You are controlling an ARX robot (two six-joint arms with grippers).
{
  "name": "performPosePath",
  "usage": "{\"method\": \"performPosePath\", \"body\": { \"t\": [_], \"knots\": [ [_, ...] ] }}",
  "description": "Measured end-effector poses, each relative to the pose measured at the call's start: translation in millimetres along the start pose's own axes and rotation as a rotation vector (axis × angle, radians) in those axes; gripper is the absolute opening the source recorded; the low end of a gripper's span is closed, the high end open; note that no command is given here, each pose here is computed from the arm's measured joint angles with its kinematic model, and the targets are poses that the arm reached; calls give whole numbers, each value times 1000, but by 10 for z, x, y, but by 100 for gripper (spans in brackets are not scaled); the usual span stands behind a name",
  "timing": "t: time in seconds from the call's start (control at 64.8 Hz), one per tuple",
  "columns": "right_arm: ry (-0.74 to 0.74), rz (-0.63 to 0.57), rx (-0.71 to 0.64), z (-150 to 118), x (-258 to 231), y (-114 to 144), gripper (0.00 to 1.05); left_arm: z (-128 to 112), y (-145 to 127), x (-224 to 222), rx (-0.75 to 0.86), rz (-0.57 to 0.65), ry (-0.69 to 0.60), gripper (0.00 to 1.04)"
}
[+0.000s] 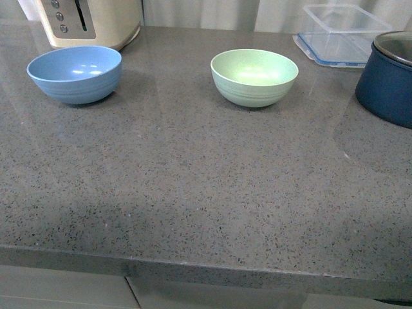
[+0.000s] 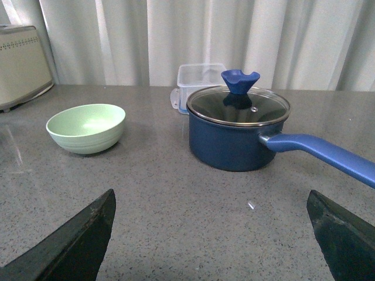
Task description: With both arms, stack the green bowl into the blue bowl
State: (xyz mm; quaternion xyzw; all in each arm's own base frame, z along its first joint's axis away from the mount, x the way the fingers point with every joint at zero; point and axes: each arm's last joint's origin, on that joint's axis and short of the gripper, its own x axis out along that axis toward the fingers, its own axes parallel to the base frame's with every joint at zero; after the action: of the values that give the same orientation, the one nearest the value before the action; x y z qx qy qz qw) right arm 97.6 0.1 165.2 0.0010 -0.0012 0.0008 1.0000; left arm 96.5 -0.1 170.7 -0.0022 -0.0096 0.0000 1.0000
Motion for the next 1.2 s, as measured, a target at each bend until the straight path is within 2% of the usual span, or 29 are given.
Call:
{"method": "performPosePath", "body": {
  "t": [0.309, 0.34, 0.37, 0.417, 0.432, 0.448, 0.463, 0.525, 0.556, 0.617, 0.803, 1.034, 1.204],
  "knots": [
    [0, 0, 0, 0, 0, 0, 95, 0, 0, 0, 0, 0, 0, 98],
    [0, 0, 0, 0, 0, 0, 95, -20, 2, 12, -36, 52, 69, 98],
    [-1, 0, 0, 1, 0, 0, 95, -1, 19, 25, -67, 216, 280, 98],
    [0, 0, 0, 0, 0, 0, 95, 68, 60, 92, -42, 395, 483, 98],
    [-1, -1, 0, 1, 0, 0, 95, 116, 95, 151, -14, 489, 550, 98],
    [-1, 0, 0, 1, 0, 0, 95, 137, 110, 190, -6, 516, 575, 98],
    [-1, 3, 0, 1, 0, 1, 95, 187, 153, 280, 17, 598, 607, 98],
    [0, 1, 0, 0, 0, 0, 95, 442, 325, 743, 5, 689, 624, 98],
    [0, 0, 0, 0, 0, 0, 95, 560, 420, 1001, 1, 685, 609, 98],
    [0, 0, 0, 0, 0, 0, 95, 653, 527, 1284, -5, 673, 596, 98],
    [0, 1, 0, 0, 0, 0, 95, 741, 679, 1942, -42, 550, 647, 98],
    [0, 0, 0, 0, 0, 0, 95, 757, 488, 2516, -41, 393, 670, 98],
    [0, 1, 0, 0, 0, 0, 95, 644, 364, 2717, -20, 356, 701, 98]
  ]
}}
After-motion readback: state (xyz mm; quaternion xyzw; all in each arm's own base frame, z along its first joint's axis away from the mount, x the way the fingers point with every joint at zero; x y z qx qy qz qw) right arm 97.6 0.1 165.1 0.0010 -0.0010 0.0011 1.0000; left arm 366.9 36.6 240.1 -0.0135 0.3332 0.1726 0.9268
